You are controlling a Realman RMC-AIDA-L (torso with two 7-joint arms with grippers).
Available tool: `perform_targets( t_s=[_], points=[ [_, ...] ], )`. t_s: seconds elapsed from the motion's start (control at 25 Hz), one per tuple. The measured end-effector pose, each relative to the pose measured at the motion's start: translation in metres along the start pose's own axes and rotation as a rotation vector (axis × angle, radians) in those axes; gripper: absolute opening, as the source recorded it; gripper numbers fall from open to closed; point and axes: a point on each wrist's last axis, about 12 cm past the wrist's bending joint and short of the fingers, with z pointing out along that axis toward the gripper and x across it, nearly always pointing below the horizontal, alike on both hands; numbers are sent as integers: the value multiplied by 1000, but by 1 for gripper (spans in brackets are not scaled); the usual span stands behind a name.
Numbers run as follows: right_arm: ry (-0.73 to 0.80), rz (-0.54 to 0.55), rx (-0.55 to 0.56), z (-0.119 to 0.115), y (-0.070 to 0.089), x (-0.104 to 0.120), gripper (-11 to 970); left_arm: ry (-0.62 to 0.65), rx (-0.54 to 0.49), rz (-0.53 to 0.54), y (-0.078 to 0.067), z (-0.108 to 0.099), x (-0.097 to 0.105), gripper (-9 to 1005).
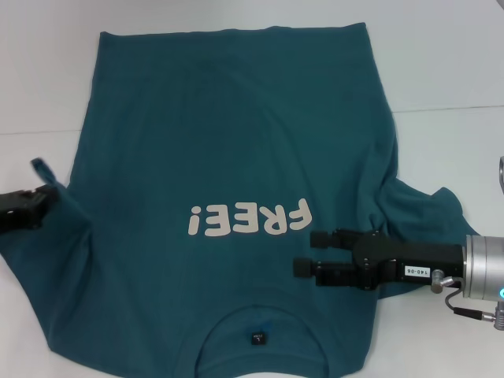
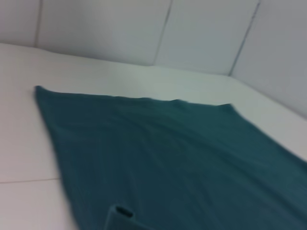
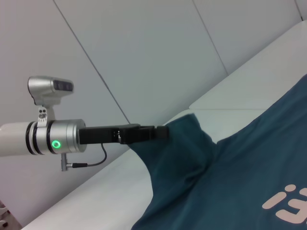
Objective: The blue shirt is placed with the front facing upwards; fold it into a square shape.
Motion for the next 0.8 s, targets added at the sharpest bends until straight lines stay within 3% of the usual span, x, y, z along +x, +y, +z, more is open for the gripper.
perform_targets(
  t_s=[0.6,0.8],
  points=[
    [6,12,-3,-2,1,5,916,-21,147,-116,-23,18,-5,33],
    [7,15,-3,-3,2,7,916,-12,240,-141,-38,28,-3,37]
  ],
)
